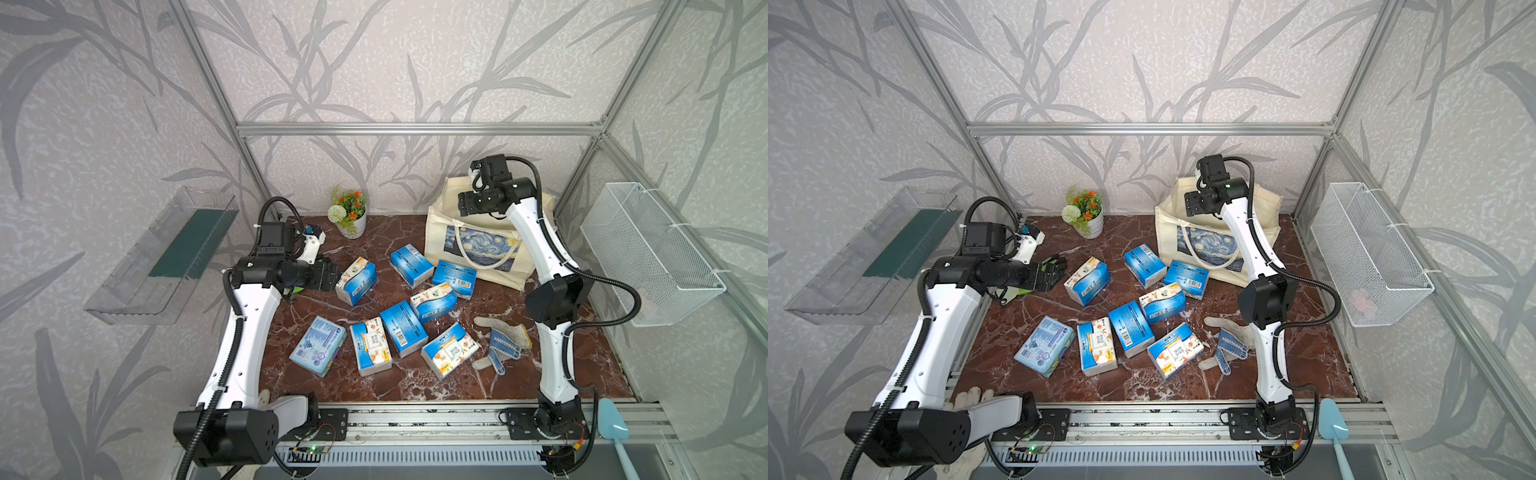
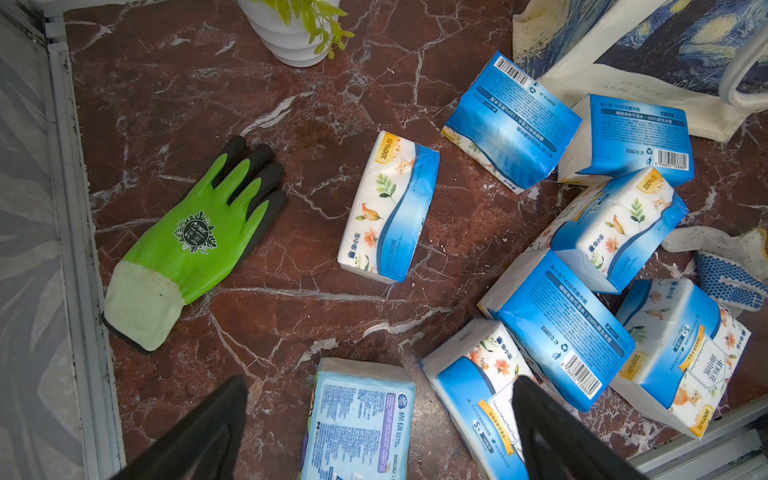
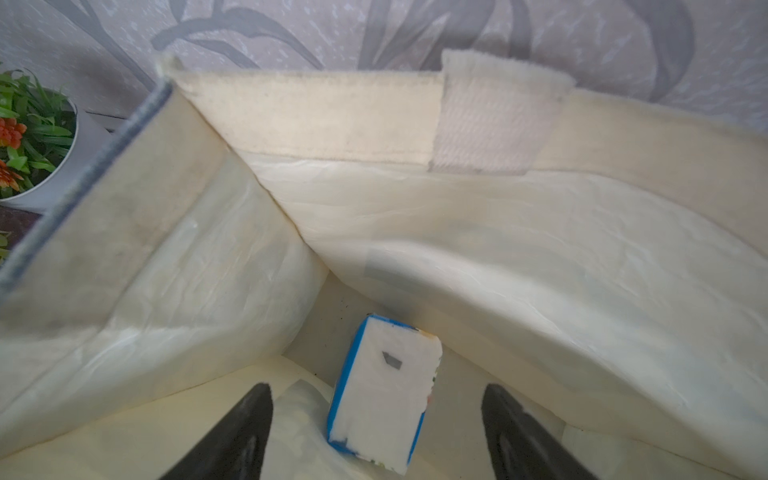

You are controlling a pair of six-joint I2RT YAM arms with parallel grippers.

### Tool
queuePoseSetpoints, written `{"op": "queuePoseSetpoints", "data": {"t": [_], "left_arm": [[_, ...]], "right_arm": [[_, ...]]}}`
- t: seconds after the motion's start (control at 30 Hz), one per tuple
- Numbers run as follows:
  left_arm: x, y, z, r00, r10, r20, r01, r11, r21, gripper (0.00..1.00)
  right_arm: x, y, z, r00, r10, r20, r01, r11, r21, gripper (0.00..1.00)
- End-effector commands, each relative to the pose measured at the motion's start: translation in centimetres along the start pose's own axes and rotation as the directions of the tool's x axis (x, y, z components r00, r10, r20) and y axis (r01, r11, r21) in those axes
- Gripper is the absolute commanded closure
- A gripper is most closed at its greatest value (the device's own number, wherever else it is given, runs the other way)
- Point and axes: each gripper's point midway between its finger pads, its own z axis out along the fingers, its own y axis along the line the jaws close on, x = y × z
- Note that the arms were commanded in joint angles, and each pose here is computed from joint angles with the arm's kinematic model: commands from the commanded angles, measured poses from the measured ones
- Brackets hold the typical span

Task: Put tissues into the canvas bag
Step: Place the pack of facial tissues in the canvas bag.

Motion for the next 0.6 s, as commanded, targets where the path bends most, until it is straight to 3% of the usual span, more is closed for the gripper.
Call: {"op": "queuePoseSetpoints", "data": {"t": [0.0, 0.3, 0.57], "left_arm": [[0.3, -0.3, 0.4, 1.0, 0.004, -0.016, -0.004, 1.0, 0.016, 0.03], [0.1, 0.0, 0.3, 1.0, 0.008, -0.014, -0.008, 1.0, 0.002, 0.03], [0.0, -0.2, 0.2, 1.0, 0.023, -0.014, -0.023, 1.0, 0.009, 0.03]], "right_arm": [[-1.6, -0.4, -2.6, 0.998, 0.003, 0.059, -0.004, 1.0, 0.015, 0.19], [-3.4, -1.1, -4.7, 0.992, 0.021, 0.124, -0.026, 0.999, 0.042, 0.18], [-7.1, -1.3, -13.0, 0.955, 0.056, 0.292, -0.065, 0.998, 0.019, 0.15]]}}
